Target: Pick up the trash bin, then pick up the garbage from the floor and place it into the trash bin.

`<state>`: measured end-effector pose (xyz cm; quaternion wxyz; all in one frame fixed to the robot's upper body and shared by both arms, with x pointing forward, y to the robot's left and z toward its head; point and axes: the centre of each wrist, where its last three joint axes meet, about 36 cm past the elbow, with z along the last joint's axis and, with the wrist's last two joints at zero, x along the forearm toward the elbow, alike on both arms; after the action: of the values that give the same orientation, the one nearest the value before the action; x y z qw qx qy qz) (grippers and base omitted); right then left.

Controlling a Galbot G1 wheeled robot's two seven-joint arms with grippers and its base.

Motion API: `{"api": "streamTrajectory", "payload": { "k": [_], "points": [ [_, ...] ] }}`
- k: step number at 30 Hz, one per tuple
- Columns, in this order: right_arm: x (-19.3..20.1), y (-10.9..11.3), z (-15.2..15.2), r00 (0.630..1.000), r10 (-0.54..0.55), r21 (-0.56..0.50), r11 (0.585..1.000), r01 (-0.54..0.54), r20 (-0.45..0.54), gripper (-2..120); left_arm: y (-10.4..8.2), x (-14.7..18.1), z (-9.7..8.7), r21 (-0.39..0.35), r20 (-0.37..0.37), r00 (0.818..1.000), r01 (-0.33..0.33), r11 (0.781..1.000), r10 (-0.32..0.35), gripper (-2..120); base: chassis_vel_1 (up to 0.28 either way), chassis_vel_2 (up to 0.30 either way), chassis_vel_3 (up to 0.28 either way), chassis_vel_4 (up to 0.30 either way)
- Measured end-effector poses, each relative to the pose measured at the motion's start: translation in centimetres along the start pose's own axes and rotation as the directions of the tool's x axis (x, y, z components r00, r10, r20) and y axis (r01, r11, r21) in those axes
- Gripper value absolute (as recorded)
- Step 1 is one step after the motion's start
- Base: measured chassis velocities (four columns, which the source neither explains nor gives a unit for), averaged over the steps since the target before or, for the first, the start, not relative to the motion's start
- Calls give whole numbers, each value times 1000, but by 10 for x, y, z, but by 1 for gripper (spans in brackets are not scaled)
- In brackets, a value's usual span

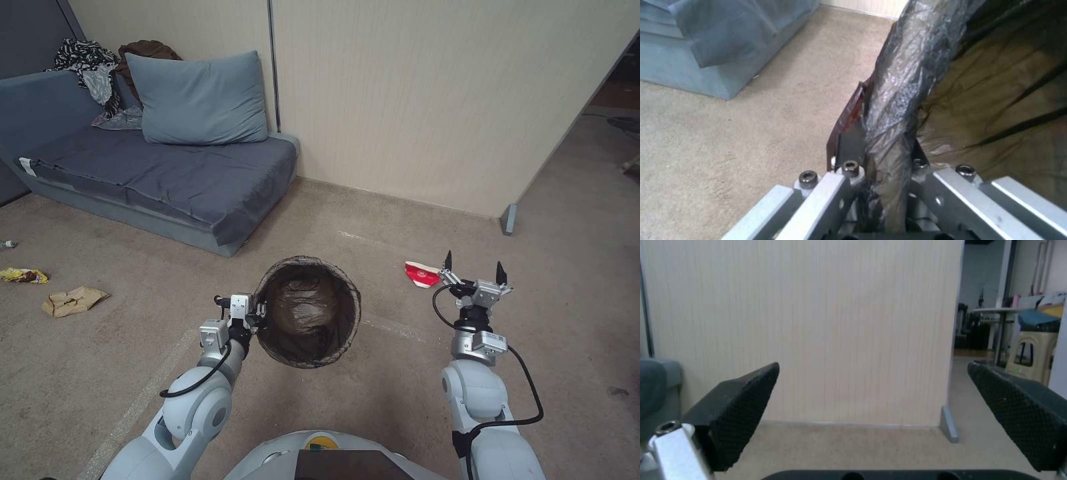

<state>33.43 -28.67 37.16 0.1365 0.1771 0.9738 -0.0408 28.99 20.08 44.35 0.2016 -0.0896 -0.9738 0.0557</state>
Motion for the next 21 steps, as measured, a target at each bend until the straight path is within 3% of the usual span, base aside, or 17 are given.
{"api": "streamTrajectory", "payload": {
  "k": [21],
  "points": [
    [3, -1, -2, 1000, -1, 16, 1000, 1, 3, 100, -7, 7, 1, -6, -14, 999, -33, 999, 32, 4, 0, 0, 0, 0]
  ]
}}
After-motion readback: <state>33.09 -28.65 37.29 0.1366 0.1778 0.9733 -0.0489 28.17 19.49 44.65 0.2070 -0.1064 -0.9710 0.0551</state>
